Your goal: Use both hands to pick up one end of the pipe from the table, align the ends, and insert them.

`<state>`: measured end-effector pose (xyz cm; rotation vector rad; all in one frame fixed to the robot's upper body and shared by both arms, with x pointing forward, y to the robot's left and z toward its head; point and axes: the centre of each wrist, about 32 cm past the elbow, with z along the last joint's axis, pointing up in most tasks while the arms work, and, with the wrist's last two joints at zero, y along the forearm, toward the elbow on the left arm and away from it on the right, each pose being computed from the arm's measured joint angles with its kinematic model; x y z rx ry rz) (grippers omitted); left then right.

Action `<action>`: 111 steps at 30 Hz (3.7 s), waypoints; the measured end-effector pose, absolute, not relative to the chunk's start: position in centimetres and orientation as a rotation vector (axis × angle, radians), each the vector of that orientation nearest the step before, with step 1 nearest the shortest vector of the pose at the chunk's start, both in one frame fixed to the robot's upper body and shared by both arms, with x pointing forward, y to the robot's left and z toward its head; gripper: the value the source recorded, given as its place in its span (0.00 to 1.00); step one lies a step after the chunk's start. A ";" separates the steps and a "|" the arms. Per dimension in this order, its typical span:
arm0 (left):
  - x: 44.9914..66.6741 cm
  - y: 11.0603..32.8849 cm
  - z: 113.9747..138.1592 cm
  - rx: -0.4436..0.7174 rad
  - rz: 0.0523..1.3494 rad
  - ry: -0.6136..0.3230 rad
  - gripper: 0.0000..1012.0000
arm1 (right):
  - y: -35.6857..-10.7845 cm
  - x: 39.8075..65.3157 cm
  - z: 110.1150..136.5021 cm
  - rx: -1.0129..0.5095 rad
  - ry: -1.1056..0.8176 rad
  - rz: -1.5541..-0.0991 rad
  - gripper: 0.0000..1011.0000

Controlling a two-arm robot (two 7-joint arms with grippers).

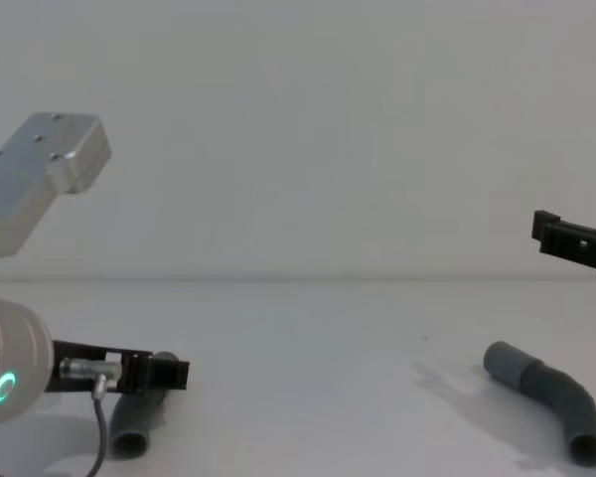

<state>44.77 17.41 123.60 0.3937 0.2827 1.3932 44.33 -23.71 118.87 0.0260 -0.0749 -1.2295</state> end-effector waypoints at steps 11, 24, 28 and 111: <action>45.5 17.6 123.6 0.425 1.366 0.259 0.99 | -23.7 44.3 118.9 0.026 -0.075 -1.230 0.99; 46.3 17.5 123.3 0.444 1.338 0.249 0.99 | -23.7 44.3 118.9 0.026 -0.075 -1.230 0.99; 46.4 17.5 123.2 0.447 1.333 0.253 0.99 | -23.7 44.3 118.9 0.026 -0.075 -1.229 0.99; 46.9 17.4 122.4 0.441 1.327 0.285 0.33 | -25.1 44.4 120.0 -0.033 -0.038 -1.153 0.99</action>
